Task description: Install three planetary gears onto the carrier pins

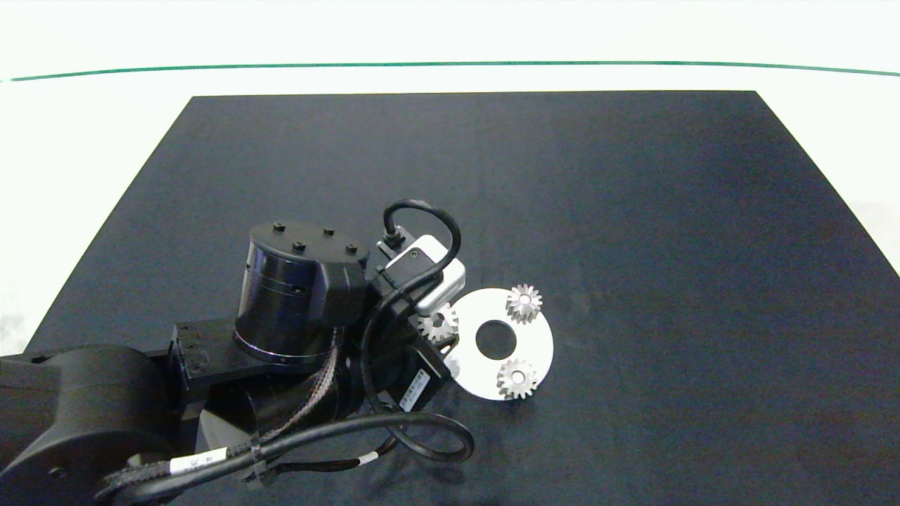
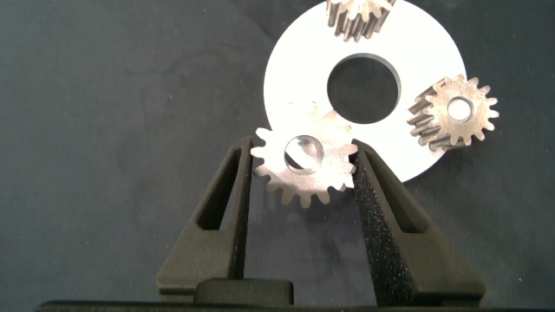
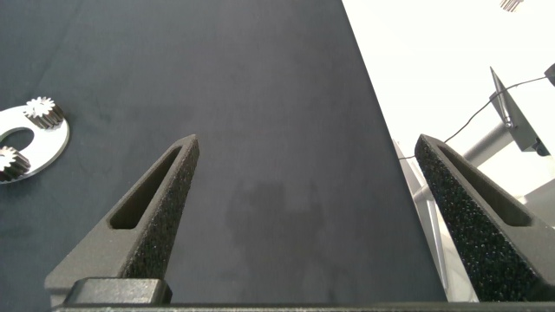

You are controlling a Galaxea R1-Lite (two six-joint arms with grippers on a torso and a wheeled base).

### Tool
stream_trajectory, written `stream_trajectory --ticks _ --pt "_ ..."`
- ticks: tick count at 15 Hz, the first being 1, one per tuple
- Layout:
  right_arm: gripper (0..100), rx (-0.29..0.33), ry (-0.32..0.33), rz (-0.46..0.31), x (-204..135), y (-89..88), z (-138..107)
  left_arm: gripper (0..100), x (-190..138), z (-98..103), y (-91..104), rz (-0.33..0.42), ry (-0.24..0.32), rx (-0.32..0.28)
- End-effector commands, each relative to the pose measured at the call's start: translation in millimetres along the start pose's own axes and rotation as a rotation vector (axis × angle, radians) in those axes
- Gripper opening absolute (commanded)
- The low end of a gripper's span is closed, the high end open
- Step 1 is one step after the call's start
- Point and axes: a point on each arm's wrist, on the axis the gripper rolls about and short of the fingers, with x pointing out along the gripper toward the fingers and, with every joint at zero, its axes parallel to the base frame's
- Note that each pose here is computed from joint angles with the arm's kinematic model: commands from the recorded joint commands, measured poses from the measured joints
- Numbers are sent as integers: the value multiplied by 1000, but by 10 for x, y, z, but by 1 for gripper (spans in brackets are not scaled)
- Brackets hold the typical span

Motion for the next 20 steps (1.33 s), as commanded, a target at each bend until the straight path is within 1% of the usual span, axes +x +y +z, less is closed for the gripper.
stream_trajectory --ticks 1,2,5,10,18,20 --pt "100 -4 7 0 -17 -7 -24 16 85 -34 -25 -2 23 7" --pt "100 -8 16 4 -16 -7 -35 16 97 -38 -15 2 25 5" --pt "100 -6 10 5 -23 -9 -23 16 153 -58 -32 -1 38 10" --pt "100 -5 9 3 -26 -9 -20 16 226 12 -27 4 22 6" --pt "100 -4 6 4 -28 -13 -9 16 328 -29 -74 -5 43 12" --pt "100 -3 5 4 -30 -14 -5 16 363 -23 -81 0 29 10"
